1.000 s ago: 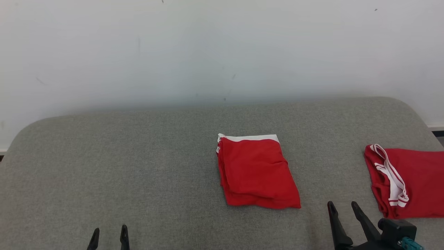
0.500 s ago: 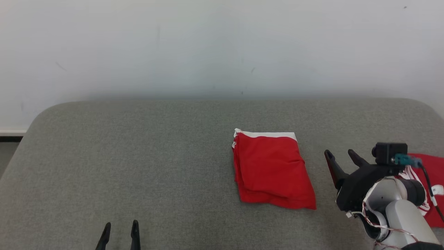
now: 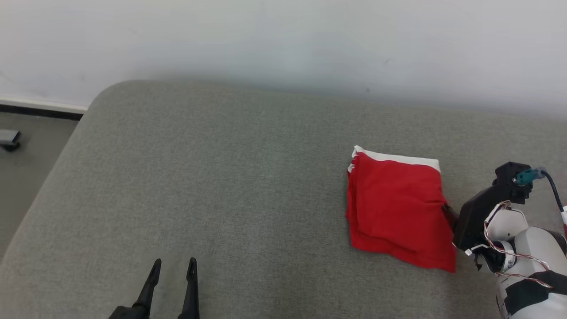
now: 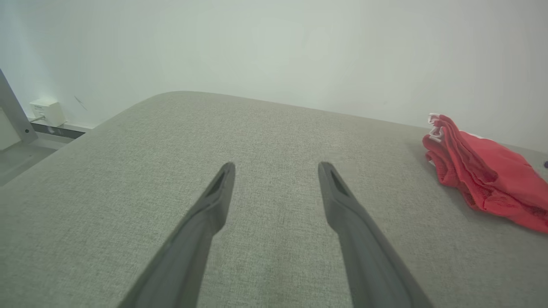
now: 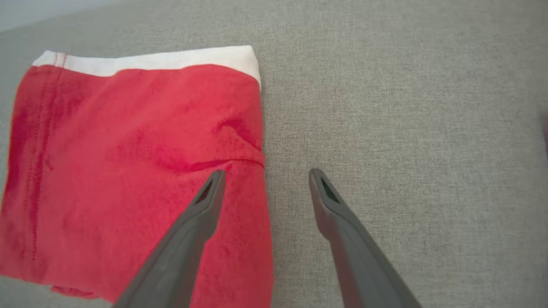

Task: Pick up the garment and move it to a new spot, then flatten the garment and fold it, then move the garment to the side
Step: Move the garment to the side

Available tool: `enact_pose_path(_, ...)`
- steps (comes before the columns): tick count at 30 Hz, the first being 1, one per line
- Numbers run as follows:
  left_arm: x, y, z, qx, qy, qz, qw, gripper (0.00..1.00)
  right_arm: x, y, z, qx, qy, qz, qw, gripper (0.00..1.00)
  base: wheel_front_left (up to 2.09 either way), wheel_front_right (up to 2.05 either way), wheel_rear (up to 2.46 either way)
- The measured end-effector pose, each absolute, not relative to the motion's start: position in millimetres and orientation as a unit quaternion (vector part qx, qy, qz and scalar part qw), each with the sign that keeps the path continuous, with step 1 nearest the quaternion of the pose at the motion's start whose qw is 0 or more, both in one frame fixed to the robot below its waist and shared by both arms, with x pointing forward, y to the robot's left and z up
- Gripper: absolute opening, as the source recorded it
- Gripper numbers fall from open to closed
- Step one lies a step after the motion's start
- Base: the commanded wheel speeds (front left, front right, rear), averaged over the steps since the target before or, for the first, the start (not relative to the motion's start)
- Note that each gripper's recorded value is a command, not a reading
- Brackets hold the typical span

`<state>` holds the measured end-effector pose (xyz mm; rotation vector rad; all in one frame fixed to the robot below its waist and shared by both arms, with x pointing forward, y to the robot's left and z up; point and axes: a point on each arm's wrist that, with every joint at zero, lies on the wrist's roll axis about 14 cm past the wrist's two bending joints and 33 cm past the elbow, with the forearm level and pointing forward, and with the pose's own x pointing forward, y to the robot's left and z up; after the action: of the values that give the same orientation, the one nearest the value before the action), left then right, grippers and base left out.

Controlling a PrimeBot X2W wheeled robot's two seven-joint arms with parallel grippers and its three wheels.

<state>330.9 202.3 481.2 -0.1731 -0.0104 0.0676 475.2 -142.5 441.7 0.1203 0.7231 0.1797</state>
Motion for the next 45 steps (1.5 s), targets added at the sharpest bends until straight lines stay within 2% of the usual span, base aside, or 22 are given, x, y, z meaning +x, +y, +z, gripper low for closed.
enact_pose_path(17, 328.8, 216.9, 463.5, -0.086, 0.027, 0.07, 0.993, 1.0, 483.9, -114.7, 376.8, 0.045, 0.444, 0.094, 0.89, 1.0, 0.0, 0.0, 0.0)
enact_pose_path(18, 330.4, 215.6, 463.8, -0.087, 0.026, 0.068, 0.994, 1.0, 484.2, -114.7, 377.5, 0.04, 0.444, 0.093, 0.89, 0.39, 0.0, 0.0, 0.0)
enact_pose_path(19, 331.0, 215.0, 463.9, -0.087, 0.026, 0.066, 0.994, 1.0, 484.2, -115.1, 378.2, 0.038, 0.443, 0.093, 0.891, 0.0, 0.0, 0.0, 0.0)
enact_pose_path(24, 334.7, 211.5, 465.0, -0.088, 0.024, 0.06, 0.994, 1.0, 483.3, -115.6, 382.0, 0.018, 0.437, 0.097, 0.894, 0.0, 0.0, 0.0, 0.0)
enact_pose_path(29, 344.3, 207.4, 470.4, -0.09, 0.015, 0.052, 0.994, 1.0, 486.8, -122.3, 393.3, -0.062, 0.424, 0.115, 0.896, 0.0, 0.0, 0.0, 0.0)
enact_pose_path(36, 364.7, 193.1, 480.4, -0.093, -0.003, 0.026, 0.995, 1.0, 500.0, -156.6, 435.2, -0.133, 0.376, 0.118, 0.909, 0.0, 0.0, 0.0, 0.0)
enact_pose_path(45, 388.0, 161.7, 481.7, -0.103, -0.005, -0.021, 0.994, 1.0, 483.9, -203.6, 478.7, -0.168, 0.343, 0.103, 0.918, 0.0, 0.0, 0.0, 0.0)
